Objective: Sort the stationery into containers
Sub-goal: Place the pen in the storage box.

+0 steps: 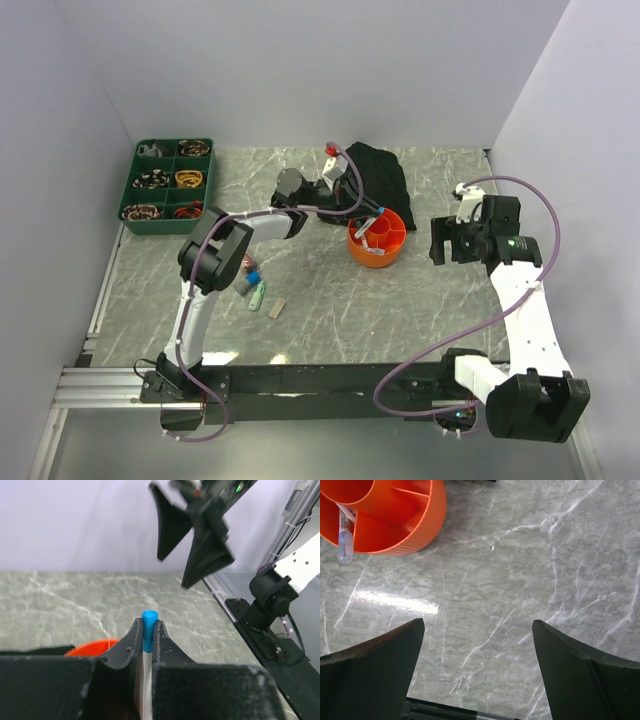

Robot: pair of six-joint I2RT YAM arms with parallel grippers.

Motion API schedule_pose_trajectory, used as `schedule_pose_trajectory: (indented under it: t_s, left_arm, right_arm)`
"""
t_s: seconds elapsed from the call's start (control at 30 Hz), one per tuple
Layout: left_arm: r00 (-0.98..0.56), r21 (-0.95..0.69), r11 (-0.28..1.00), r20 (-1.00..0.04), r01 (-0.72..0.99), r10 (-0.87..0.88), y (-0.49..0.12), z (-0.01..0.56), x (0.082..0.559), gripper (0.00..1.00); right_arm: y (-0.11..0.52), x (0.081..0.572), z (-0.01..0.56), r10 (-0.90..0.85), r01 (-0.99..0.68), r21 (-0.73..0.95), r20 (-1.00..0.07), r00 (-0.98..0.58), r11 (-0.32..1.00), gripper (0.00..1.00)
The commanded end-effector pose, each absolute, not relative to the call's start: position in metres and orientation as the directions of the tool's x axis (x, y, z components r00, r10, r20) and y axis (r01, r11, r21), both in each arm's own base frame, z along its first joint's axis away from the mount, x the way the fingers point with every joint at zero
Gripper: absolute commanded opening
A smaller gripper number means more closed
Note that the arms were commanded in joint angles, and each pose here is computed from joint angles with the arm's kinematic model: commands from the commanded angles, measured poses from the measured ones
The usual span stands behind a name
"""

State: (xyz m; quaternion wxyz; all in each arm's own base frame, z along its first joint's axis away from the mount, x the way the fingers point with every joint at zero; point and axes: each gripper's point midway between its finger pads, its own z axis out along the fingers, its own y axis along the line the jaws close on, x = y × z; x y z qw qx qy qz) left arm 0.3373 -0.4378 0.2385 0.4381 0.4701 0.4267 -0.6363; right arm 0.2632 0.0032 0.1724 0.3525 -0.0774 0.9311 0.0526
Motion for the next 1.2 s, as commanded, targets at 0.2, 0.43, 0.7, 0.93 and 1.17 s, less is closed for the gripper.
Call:
schedule_pose_trajectory:
  t_s: [0.2, 0.43, 0.7, 0.93, 1.17]
  left_arm:
    - [-0.146, -0.104, -0.212, -0.97, 0.972, -0.194, -0.43, 0.223, 0.362, 0.21]
    - [-0.148, -0.11, -0.222, -0.976, 0.969, -0.163, -0.406, 0.212, 0.353, 0.5]
    - [-0.076, -0.043, -0.176, -0.98, 0.984, -0.186, -0.352, 0.269, 0.344, 0.51]
    - [-0.048, -0.056, 0.08, -0.995, 0.995, -0.093, -0.251, 0.3, 0.345, 0.54]
    - [-0.349, -0.064, 0.522, -0.812, 0.85, 0.469, -0.152, 0.184, 0.325, 0.59]
  right_arm:
    - [-0.004, 0.272, 0.185, -0.113, -0.166, 0.014, -0.676, -0.728, 0.986, 0.97]
    - [-0.003, 0.276, 0.186, -0.103, -0.163, 0.026, -0.679, -0.727, 0.986, 0.97]
    - [0.007, 0.285, 0.208, -0.108, -0.208, 0.054, -0.715, -0.691, 0.977, 0.97]
    - [0.052, 0.295, 0.238, -0.261, -0.387, -0.015, -0.764, -0.591, 0.922, 0.96]
    - [0.127, 0.297, 0.258, -0.414, -0.598, -0.074, -0.789, -0.454, 0.798, 0.95]
